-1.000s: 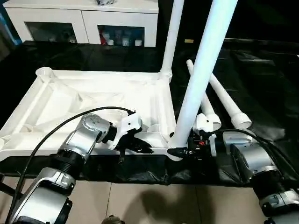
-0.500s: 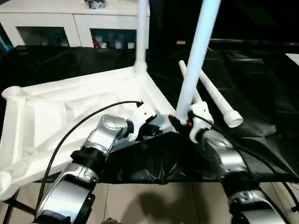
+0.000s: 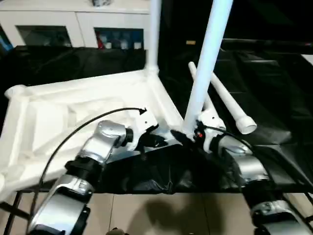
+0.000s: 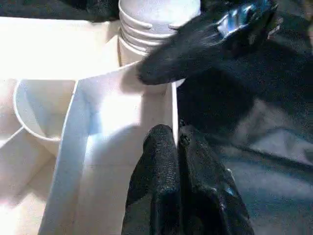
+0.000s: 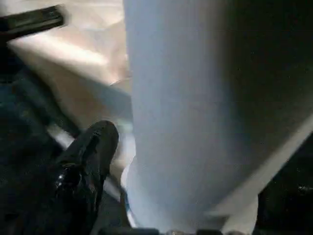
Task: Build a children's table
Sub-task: Rotate leg to tighten
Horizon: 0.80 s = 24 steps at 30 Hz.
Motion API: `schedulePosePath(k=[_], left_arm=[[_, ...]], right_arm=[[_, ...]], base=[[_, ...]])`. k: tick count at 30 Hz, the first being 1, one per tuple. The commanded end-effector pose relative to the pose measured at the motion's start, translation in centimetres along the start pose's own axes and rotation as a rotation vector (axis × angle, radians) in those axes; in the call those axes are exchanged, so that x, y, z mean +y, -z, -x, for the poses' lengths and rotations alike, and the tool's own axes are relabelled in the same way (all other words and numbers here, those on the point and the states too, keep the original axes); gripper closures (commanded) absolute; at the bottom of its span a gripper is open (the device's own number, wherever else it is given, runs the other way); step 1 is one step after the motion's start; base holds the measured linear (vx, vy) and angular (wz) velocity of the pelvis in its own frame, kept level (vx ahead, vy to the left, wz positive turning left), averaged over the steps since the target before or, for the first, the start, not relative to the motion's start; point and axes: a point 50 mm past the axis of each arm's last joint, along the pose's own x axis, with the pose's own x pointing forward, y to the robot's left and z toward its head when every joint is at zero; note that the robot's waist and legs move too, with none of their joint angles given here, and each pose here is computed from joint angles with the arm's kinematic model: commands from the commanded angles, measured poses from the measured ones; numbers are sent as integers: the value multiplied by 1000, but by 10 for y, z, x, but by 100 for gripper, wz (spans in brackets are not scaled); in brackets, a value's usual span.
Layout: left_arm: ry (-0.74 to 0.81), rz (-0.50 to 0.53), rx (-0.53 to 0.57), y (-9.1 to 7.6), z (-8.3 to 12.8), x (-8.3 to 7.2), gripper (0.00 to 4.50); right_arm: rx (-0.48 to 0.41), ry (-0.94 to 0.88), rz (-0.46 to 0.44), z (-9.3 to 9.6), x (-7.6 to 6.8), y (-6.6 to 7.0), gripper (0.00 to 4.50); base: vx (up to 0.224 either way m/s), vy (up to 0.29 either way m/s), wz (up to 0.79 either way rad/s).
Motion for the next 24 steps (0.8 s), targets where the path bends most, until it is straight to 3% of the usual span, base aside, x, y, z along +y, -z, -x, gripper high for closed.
schedulePosePath(k=[1,7,13,20,24], left_arm=[[114,-74,-69,-18,-10,-11,450],[194,-101,-37,-16,3,-12,450],[259,-119,-24,-16,10,-15,450],[265,-121,-21,-17,11,-13,450],[219,-96,-33,-17,4,-11,450]], right_arm=[[8,-227,23,-11,23,-5,63],[100,-408,68,8,23,-2,63],[145,-498,72,17,24,-2,114],[136,-510,48,15,27,-2,169],[103,-413,4,10,28,4,176]], base=[[0,0,0],[0,0,0],[0,0,0],[0,0,0],[0,0,0]])
